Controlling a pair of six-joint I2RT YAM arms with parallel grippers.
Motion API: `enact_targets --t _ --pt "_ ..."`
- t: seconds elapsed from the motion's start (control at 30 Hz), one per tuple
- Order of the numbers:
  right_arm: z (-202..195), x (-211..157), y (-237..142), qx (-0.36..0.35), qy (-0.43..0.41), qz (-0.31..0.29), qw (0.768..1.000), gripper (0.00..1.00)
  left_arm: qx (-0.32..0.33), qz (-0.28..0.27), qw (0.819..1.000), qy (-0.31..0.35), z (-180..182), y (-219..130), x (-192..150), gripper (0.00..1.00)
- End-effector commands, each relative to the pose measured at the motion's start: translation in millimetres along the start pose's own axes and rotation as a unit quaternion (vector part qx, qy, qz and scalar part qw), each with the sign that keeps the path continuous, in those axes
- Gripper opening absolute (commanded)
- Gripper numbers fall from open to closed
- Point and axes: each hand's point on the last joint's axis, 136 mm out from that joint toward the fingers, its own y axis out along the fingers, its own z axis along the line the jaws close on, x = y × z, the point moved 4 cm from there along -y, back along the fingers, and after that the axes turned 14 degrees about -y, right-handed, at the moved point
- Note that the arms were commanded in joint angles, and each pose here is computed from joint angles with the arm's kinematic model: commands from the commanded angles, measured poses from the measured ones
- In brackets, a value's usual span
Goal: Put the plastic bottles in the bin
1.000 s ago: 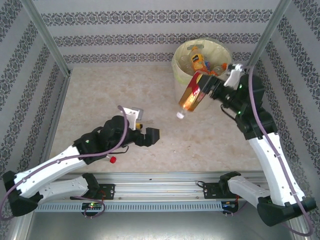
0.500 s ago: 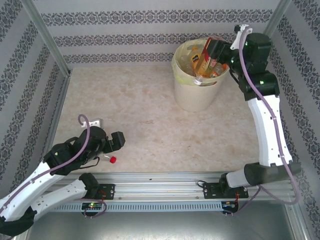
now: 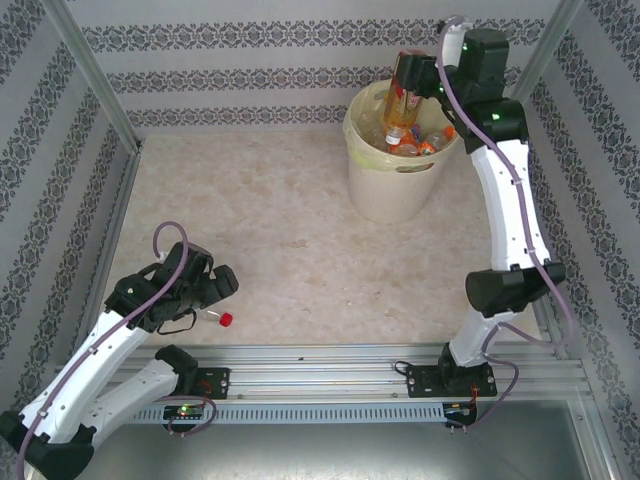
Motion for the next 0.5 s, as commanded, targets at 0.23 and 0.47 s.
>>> enact_targets --t 0.23,0.47 --pt "28.4 -28.8 43.8 0.031 -0.047 0.07 0.996 0.64 0.017 0.042 0.999 -0.025 15.4 22.7 -1.9 1.0" --pt "31.1 -29.6 45.0 0.029 -0.04 0.072 0.996 0.91 0.021 0.047 0.998 -0.047 21.8 34.1 2.7 1.0"
